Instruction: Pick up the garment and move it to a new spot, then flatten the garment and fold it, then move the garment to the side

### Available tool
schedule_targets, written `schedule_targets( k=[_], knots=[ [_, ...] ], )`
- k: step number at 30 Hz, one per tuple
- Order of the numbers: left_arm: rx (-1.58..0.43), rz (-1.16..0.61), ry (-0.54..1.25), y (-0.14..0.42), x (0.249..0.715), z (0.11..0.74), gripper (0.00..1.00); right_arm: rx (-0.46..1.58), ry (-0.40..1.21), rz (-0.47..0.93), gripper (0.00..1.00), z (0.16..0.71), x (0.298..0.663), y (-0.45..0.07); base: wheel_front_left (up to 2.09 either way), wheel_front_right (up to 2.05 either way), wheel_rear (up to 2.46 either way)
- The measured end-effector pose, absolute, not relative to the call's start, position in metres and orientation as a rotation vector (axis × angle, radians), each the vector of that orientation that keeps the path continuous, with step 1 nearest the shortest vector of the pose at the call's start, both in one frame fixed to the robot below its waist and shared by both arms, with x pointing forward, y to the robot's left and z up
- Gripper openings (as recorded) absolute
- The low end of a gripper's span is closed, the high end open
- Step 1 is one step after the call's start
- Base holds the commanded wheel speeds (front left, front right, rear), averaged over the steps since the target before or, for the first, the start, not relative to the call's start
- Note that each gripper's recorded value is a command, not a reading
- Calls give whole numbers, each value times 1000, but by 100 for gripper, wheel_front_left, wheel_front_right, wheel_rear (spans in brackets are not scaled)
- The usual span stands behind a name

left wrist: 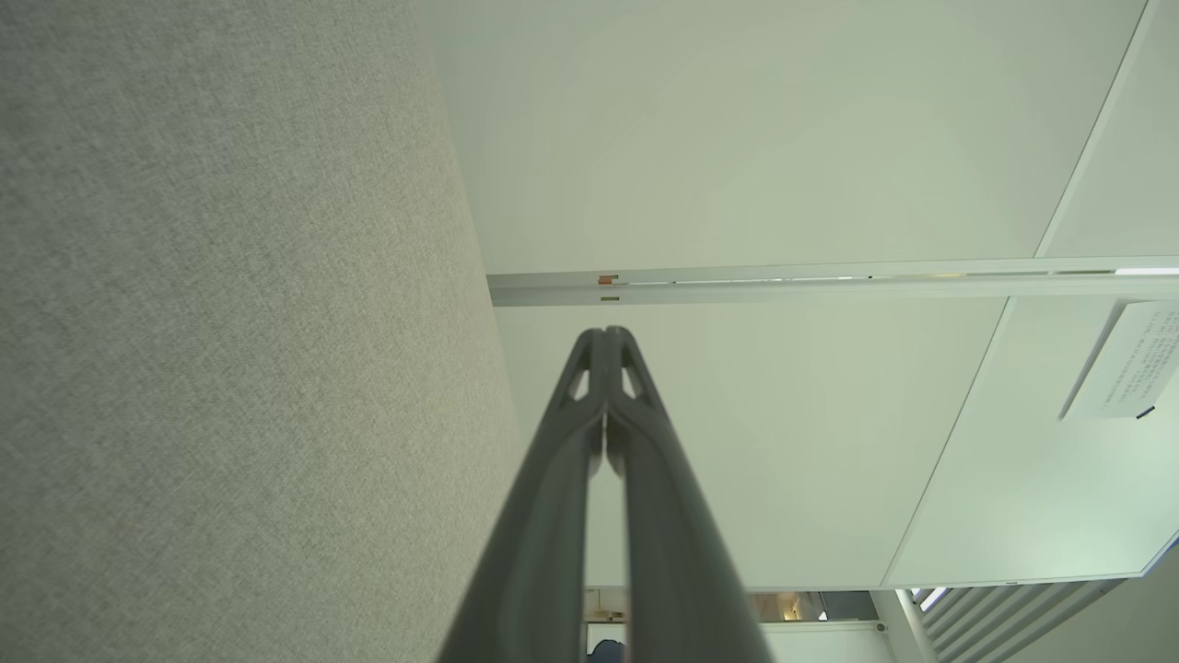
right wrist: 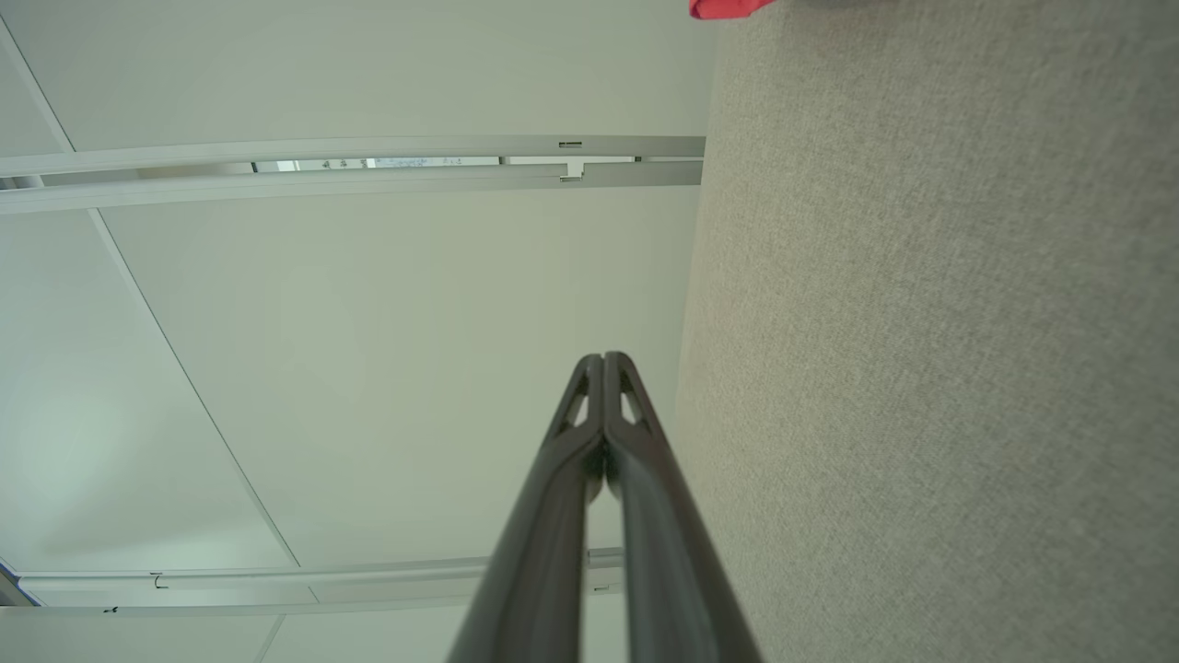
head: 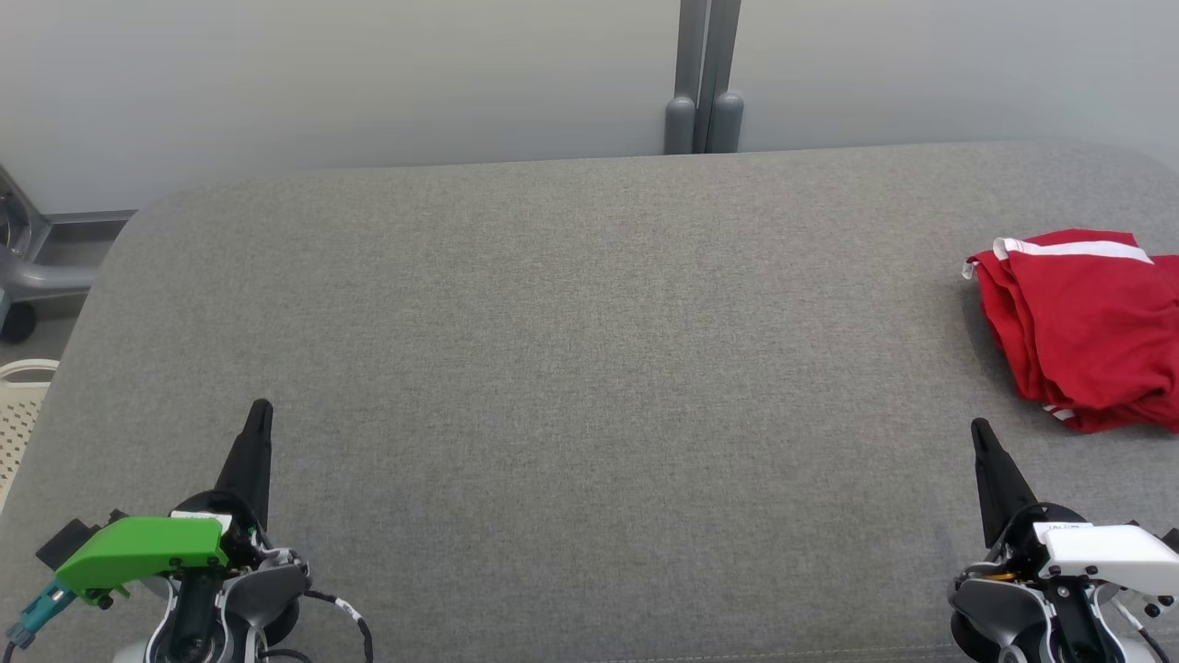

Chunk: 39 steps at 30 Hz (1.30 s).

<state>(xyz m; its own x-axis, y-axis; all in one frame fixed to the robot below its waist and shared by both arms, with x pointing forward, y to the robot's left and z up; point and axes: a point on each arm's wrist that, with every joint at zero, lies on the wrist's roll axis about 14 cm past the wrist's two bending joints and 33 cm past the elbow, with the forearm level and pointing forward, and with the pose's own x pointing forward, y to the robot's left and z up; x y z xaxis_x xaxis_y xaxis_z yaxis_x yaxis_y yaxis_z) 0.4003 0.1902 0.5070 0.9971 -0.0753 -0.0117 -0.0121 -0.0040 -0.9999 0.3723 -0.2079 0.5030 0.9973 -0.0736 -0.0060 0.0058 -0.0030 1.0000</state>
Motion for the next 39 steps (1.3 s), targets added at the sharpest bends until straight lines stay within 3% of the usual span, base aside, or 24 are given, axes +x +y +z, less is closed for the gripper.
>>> schedule_targets(
  k=[39],
  knots=[
    [-1575, -50, 69, 190, 400, 507, 0, 1573, -53, -62, 0, 503, 372, -208, 0, 0, 0]
  ],
)
